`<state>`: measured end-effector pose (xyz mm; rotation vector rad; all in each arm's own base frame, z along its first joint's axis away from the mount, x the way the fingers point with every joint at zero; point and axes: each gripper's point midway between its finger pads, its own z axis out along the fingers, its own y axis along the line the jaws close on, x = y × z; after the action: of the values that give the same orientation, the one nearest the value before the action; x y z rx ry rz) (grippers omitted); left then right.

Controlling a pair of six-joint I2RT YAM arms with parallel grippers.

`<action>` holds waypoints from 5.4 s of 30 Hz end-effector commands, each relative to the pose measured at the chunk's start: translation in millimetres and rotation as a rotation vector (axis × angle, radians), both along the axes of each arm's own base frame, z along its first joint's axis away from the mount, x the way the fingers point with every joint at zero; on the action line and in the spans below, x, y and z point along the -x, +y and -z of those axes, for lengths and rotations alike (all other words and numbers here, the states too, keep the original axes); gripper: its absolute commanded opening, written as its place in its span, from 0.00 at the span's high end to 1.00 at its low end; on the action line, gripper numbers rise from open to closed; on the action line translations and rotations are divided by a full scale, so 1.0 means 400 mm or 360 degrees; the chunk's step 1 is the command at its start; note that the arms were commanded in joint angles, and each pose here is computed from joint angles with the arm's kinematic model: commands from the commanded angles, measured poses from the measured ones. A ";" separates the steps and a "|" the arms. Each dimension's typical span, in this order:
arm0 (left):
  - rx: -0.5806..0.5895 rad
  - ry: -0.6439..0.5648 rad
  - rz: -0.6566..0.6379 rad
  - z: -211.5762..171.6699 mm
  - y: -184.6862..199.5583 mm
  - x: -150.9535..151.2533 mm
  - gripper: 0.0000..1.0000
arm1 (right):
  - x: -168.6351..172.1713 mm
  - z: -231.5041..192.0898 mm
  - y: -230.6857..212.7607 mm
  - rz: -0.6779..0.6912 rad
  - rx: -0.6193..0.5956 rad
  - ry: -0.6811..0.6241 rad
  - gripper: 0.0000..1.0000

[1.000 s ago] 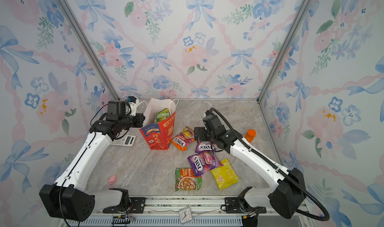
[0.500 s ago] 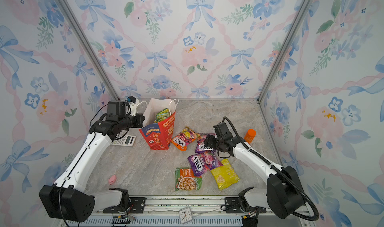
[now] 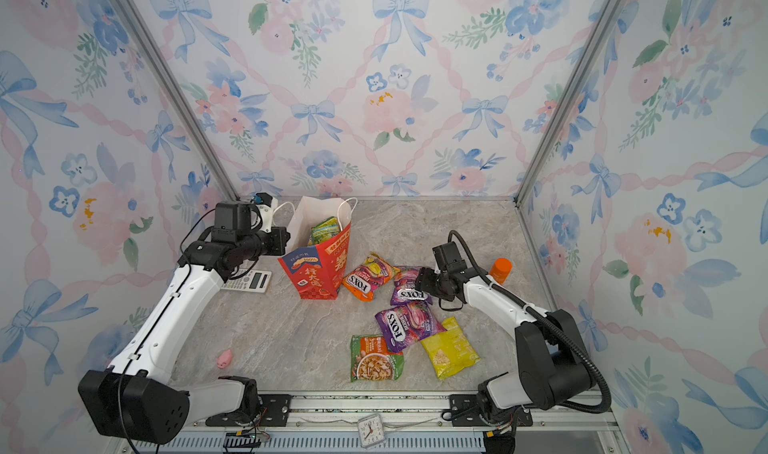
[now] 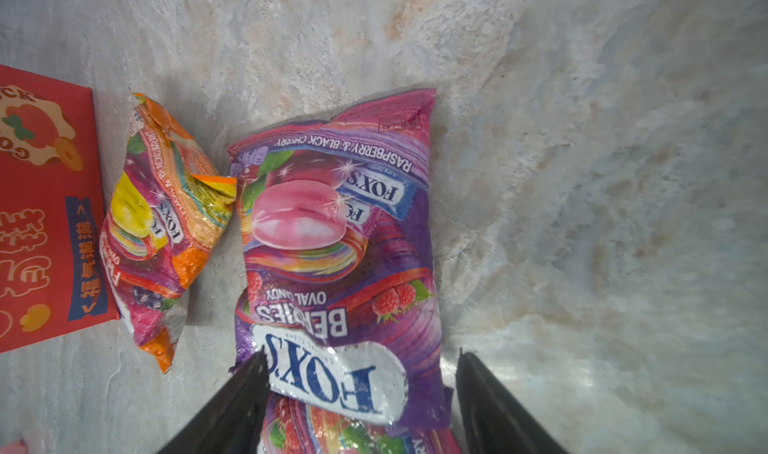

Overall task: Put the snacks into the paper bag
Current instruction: 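Lower the right gripper and close it on the purple FOX'S berries packet, then lift the purple packet with the right gripper and carry it over the bag, then lower the purple packet into the bag and open the right gripper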

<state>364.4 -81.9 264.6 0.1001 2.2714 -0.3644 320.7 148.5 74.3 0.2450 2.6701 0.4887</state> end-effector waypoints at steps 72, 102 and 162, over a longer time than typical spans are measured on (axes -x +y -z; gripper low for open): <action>-0.0011 0.0055 -0.0027 0.026 0.008 0.017 1.00 | -0.095 -0.298 0.043 -0.0238 0.0377 -0.0415 1.00; 0.0006 0.0035 -0.0027 0.012 0.006 0.021 1.00 | -0.094 -0.901 0.489 -0.0693 -0.0039 -0.1288 1.00; -0.0024 0.0021 -0.0055 0.011 0.017 0.020 1.00 | -0.156 -0.662 0.677 -0.0746 0.0126 -0.1036 1.00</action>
<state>363.1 -77.2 264.9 0.0744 2.2670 -0.3405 387.9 409.3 321.6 -0.5123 2.1210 0.4390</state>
